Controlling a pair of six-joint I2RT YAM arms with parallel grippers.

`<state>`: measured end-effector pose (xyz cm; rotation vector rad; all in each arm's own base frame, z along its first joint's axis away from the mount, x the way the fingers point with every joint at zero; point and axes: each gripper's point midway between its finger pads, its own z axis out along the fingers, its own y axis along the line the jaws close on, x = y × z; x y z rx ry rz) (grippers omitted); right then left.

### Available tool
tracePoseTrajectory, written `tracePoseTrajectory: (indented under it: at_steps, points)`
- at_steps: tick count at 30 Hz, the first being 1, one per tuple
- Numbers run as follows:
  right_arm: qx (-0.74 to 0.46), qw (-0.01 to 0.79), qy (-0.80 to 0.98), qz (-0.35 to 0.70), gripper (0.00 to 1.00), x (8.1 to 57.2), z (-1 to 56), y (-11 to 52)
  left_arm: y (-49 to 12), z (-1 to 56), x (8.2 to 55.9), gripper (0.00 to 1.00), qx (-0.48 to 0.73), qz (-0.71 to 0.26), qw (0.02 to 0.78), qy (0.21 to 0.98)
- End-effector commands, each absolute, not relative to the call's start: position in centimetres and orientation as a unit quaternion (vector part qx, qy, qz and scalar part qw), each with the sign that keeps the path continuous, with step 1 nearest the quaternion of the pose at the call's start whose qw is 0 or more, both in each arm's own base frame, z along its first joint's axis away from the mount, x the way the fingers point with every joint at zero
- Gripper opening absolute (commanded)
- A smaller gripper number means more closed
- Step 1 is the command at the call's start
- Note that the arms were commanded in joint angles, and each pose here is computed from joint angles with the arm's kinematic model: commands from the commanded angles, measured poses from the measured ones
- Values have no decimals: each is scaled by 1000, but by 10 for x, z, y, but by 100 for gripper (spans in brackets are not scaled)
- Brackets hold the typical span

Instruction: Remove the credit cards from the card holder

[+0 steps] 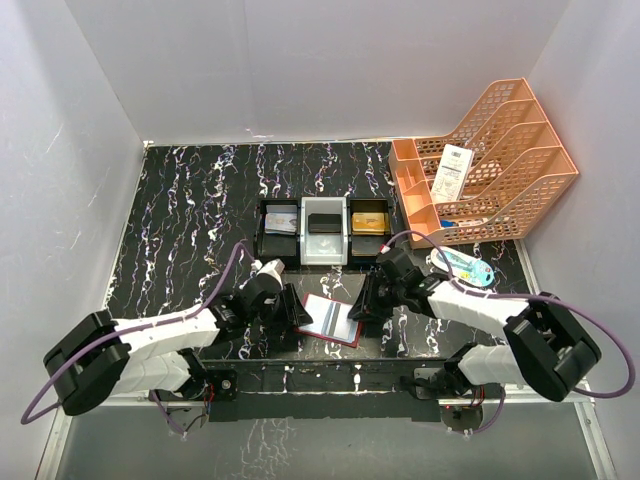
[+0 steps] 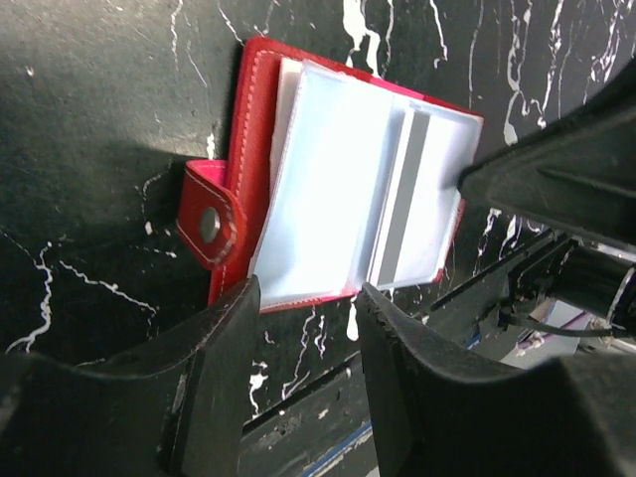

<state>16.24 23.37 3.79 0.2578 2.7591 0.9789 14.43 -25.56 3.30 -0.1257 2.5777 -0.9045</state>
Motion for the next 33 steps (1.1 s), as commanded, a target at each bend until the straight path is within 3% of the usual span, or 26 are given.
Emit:
tracePoseTrajectory:
  at_steps: [1, 9, 13, 25, 33]
  points:
    - [64, 137, 937, 314, 20, 185, 44, 241, -257, 54, 146, 43, -30, -330, 229, 915]
    - [-9, 132, 950, 283, 18, 193, 33, 245, -282, 92, 143, 52, 14, -386, 243, 890]
    - [-28, 123, 951, 283, 18, 194, 33, 249, -290, 82, 147, 53, 6, -384, 234, 893]
    - [-8, 153, 940, 305, 18, 194, 66, 251, -303, 49, 157, 37, -46, -387, 216, 895]
    - [-5, 137, 935, 326, 19, 187, 59, 264, -300, 44, 155, 34, -50, -388, 215, 895]
